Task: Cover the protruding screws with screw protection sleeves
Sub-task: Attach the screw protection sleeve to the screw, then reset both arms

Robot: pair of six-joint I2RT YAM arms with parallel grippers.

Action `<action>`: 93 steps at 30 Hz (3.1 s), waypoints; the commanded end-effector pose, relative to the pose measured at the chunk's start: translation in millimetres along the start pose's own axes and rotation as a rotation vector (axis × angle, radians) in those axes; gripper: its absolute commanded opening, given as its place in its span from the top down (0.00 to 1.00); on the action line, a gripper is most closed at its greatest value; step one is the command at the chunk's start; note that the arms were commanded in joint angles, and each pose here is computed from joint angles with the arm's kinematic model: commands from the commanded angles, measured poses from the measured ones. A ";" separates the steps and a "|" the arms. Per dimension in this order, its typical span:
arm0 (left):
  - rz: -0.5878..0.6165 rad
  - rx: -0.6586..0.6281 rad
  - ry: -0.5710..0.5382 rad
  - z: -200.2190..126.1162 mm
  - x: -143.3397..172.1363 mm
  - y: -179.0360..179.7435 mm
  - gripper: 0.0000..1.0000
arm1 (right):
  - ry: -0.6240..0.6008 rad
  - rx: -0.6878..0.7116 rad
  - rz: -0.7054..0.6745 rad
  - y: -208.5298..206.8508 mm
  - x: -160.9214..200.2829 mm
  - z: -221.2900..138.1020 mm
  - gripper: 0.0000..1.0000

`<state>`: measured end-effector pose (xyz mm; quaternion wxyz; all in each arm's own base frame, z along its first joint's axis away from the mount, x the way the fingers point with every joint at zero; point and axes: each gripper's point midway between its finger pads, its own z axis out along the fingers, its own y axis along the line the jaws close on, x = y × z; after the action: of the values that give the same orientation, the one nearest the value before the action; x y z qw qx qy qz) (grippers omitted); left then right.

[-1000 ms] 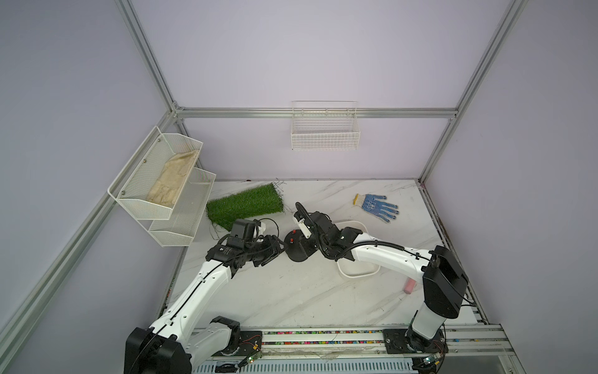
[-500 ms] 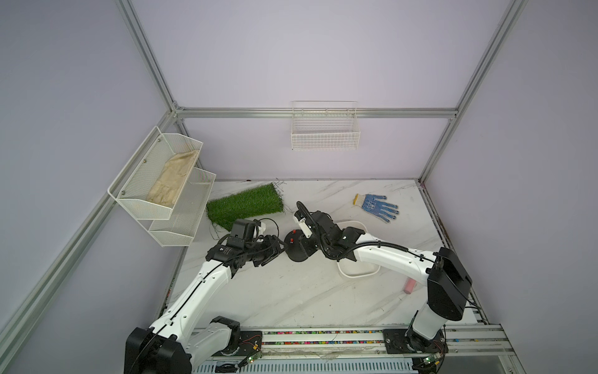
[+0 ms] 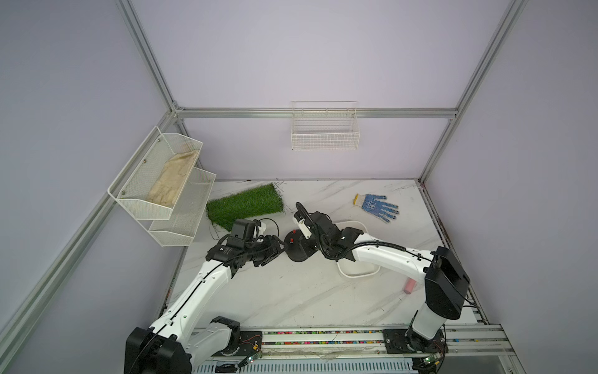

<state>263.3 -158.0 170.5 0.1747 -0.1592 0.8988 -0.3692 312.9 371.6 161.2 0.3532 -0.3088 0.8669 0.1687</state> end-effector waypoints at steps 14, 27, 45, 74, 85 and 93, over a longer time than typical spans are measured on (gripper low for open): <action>0.006 0.015 -0.006 2.3 0.1 1.8 0.42 | 0.051 0.013 0.027 -9.1 24.7 16.0 0.91; 0.003 0.013 -0.014 1.0 -0.9 1.6 0.43 | 0.022 0.020 0.058 -16.4 21.2 4.8 0.91; 0.078 -0.046 -0.117 -12.6 -29.8 -9.8 0.39 | -0.194 0.003 0.097 -31.6 -55.2 -47.1 0.64; 0.258 -0.592 -0.638 -106.7 -154.9 34.5 0.00 | -0.387 0.715 0.599 -282.4 19.3 -181.4 0.03; 0.429 -0.801 -1.043 -125.2 -178.1 107.2 0.00 | -0.470 1.155 0.720 -372.4 106.4 -196.2 0.03; 0.423 -0.898 -0.971 -73.9 -193.9 167.6 0.00 | -0.444 1.213 0.683 -393.0 166.0 -152.3 0.03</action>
<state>363.6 74.5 122.3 0.4866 -0.1708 0.8362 0.1864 393.2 -67.3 101.6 0.4924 0.2573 0.8088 -0.1927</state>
